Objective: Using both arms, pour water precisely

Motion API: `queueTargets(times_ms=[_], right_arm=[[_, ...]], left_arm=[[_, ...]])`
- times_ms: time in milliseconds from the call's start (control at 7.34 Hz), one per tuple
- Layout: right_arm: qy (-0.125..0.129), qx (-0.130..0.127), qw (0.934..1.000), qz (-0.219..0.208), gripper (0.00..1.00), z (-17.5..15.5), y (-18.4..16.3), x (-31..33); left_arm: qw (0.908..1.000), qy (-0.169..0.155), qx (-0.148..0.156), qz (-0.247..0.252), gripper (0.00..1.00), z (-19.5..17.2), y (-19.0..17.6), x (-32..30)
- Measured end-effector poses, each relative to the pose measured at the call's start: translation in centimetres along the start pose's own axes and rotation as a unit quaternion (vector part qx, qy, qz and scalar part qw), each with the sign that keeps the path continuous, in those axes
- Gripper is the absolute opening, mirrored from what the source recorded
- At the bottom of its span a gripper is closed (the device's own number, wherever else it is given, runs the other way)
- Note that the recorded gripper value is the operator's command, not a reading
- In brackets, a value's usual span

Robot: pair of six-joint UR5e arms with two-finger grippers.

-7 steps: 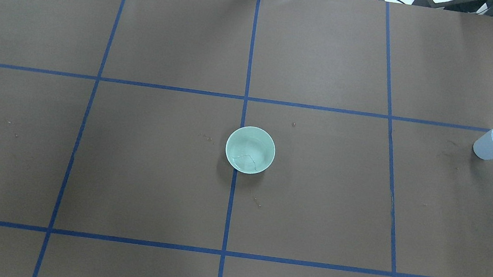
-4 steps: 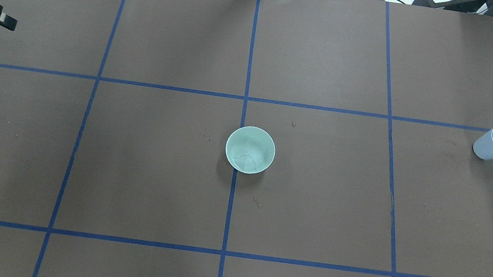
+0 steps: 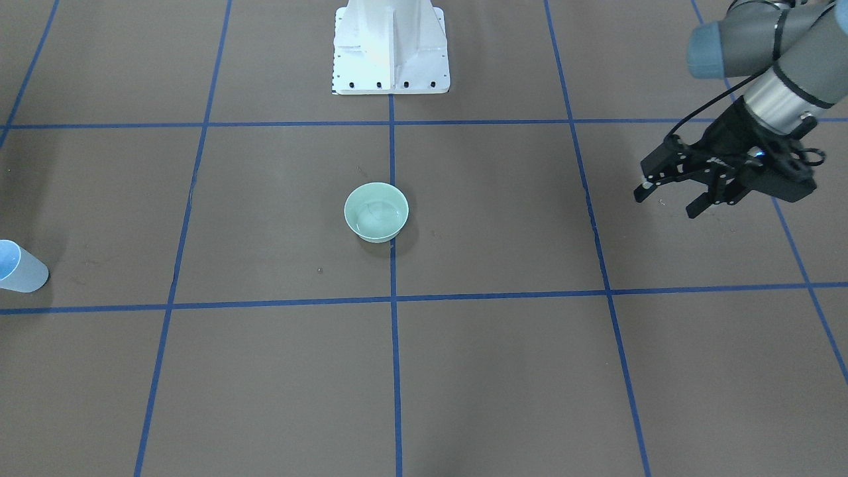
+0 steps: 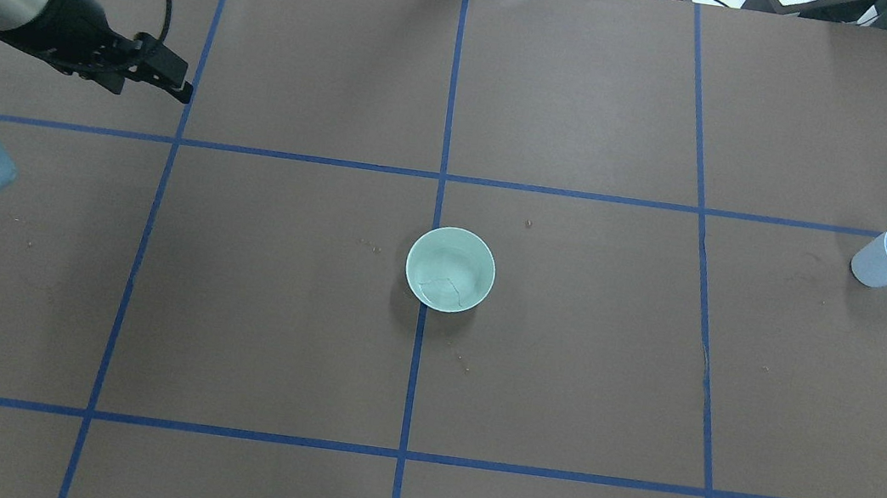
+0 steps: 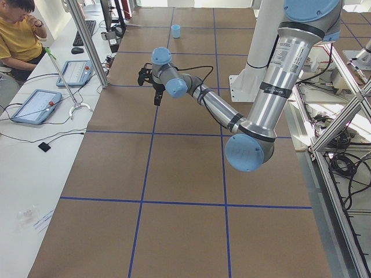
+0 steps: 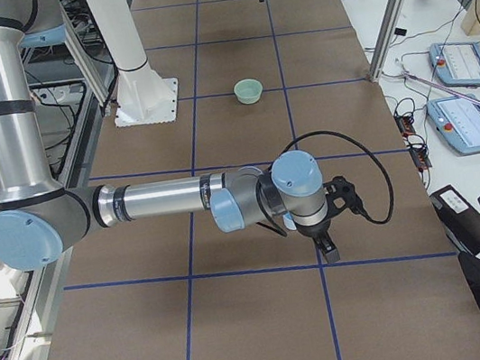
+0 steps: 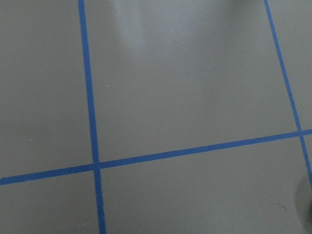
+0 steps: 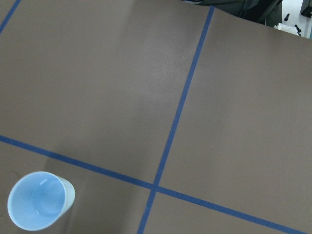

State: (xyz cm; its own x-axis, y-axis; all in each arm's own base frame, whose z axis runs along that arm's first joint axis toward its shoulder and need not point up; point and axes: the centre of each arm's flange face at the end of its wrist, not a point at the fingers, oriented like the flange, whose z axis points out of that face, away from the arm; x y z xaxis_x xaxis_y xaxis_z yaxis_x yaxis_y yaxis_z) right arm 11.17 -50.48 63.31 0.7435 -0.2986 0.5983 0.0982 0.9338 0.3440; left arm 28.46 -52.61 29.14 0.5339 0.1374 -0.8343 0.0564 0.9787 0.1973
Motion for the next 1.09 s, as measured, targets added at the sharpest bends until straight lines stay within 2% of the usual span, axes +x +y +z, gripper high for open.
queueTargets(times_ms=[272,409,681,1090], right_arm=[[0.026,-0.049,0.9983,0.016,1.00,1.8,4.7,1.7],[0.034,-0.060,0.9974,0.019,1.00,2.4,6.2,2.0],[0.033,-0.071,0.9967,0.022,1.00,3.2,7.3,2.0],[0.022,-0.075,0.9967,0.023,1.00,3.8,7.8,1.7]], left_arm=[[0.9990,-0.031,-0.032,-0.007,1.00,3.9,2.0,7.7],[0.9980,-0.041,-0.043,-0.020,1.00,6.4,4.3,11.8],[0.9957,-0.056,-0.051,-0.053,1.00,10.8,8.2,18.2],[0.9914,-0.069,-0.062,-0.092,0.94,15.1,8.4,24.0]])
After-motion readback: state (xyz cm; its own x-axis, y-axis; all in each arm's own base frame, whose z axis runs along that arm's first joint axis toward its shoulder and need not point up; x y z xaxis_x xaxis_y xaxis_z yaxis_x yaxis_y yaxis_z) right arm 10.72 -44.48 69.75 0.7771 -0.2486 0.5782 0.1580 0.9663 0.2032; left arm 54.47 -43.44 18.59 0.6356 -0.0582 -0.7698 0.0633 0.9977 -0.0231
